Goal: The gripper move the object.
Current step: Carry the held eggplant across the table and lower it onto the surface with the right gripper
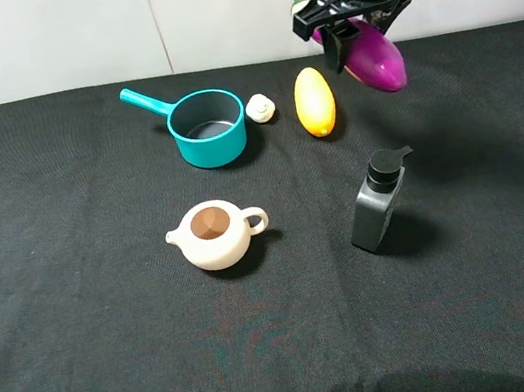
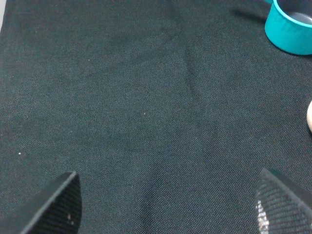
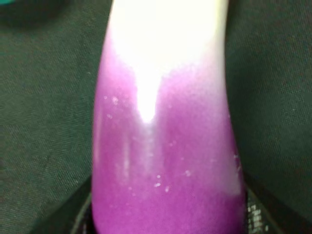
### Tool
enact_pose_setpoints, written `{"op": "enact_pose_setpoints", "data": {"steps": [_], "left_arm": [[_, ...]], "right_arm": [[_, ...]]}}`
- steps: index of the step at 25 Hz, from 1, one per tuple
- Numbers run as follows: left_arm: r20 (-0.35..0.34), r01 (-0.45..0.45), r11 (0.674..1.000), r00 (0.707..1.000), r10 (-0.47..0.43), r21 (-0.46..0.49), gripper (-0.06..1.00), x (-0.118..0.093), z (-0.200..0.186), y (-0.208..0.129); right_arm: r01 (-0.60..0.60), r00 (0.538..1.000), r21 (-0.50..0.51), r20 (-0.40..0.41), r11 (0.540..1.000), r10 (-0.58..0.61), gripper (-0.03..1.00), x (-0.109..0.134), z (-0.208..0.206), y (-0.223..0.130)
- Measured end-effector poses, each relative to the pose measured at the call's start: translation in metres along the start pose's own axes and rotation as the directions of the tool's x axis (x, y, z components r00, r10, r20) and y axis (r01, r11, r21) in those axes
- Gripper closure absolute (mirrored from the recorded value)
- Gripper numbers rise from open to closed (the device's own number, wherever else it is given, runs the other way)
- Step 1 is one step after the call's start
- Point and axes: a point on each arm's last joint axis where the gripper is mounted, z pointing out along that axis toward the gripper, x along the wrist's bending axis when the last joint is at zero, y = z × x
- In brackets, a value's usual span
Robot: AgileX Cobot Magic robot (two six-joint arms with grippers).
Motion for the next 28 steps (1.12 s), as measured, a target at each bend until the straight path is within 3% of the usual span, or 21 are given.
{"op": "enact_pose_setpoints", "data": {"steps": [28], "left_arm": [[0.0, 0.0, 1.0, 1.0, 0.0, 0.0, 0.18, 0.0, 0.0, 0.0]], "right_arm": [[0.312, 0.95, 0.016, -0.038, 0.95, -0.311, 0.58, 0.13, 0.007, -0.017]]}}
